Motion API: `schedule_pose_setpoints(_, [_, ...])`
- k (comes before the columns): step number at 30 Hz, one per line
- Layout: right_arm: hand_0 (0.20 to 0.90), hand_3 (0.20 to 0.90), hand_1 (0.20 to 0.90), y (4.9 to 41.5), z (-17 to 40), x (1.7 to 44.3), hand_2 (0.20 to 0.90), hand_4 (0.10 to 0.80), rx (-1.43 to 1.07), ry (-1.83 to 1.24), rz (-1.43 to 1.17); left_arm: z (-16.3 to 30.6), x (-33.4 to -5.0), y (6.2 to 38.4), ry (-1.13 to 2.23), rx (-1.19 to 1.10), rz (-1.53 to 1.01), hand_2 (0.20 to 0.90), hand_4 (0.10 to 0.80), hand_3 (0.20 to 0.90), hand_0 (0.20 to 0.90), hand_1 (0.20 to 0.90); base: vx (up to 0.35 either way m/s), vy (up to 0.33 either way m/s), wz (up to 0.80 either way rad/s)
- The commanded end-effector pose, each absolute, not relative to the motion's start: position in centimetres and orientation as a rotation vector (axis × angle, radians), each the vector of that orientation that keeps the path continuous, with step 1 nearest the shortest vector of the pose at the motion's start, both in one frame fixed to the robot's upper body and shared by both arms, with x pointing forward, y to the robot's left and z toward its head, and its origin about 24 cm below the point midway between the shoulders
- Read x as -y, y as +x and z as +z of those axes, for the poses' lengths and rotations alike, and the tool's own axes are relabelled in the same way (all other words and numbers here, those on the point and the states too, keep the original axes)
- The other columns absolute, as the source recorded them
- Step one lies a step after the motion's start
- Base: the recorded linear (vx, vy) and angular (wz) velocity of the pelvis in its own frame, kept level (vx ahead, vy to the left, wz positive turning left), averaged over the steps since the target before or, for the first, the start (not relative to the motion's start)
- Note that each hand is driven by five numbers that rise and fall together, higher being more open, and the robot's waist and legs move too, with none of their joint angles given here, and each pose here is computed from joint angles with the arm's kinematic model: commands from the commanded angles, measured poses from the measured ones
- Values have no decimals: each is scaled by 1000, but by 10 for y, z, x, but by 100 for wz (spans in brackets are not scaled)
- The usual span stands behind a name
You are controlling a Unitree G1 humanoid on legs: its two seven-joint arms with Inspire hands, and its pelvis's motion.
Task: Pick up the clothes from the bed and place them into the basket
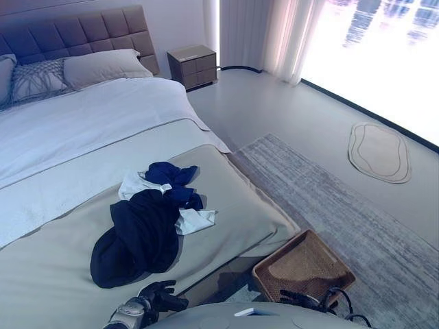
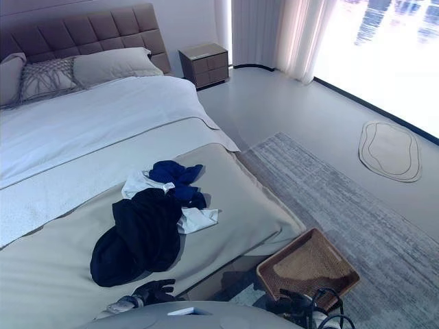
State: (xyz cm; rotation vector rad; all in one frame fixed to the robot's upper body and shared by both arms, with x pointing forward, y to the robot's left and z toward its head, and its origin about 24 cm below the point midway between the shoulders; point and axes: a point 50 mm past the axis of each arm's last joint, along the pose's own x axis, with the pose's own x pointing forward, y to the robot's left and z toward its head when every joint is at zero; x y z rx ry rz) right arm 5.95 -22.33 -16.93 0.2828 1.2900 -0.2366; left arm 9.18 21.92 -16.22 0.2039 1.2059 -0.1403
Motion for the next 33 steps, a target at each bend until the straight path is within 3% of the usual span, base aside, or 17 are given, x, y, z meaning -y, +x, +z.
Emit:
schedule_pose_setpoints(1, [900, 900, 900, 84, -165, 221, 900, 800, -1082, 746, -511, -164, -220, 92, 197, -1228, -114, 900, 800, 900, 900, 900, 33, 13, -3])
schedule_pose_setpoints(4, [900, 900, 900, 103, -158, 224, 900, 800, -791, 1099, -651, -165, -219, 87, 185, -1229, -104, 900, 800, 900, 900, 900, 14, 9, -2])
schedule_pose_setpoints(6, [900, 900, 900, 115, -152, 223, 900, 800, -679, 1150, -632, -165, -218, 85, 180, -1230, -100, 900, 800, 900, 900, 900, 0, 0, 0])
schedule_pose_setpoints(8, [900, 900, 900, 151, -134, 214, 900, 800, -540, 1127, -459, -166, -214, 84, 178, -1226, -100, 900, 800, 900, 900, 900, 0, 0, 0])
schedule_pose_setpoints(11, [900, 900, 900, 199, -99, 199, 900, 800, -431, 869, -246, -166, -212, 81, 191, -1221, -107, 900, 800, 900, 900, 900, 0, 0, 0])
schedule_pose_setpoints(21, [900, 900, 900, 287, 26, 170, 900, 800, 20, -212, 172, -164, -211, 88, 233, -1193, -114, 900, 800, 900, 900, 900, 3, -5, 20])
schedule_pose_setpoints(26, [900, 900, 900, 314, 70, 148, 900, 800, 233, -761, 297, -162, -219, 89, 272, -1192, -125, 900, 800, 900, 900, 900, 59, -5, 45])
schedule_pose_setpoints(33, [900, 900, 900, 340, 94, 122, 900, 800, 308, -1059, 362, -157, -235, 94, 327, -1193, -137, 900, 800, 900, 900, 900, 86, -12, 66])
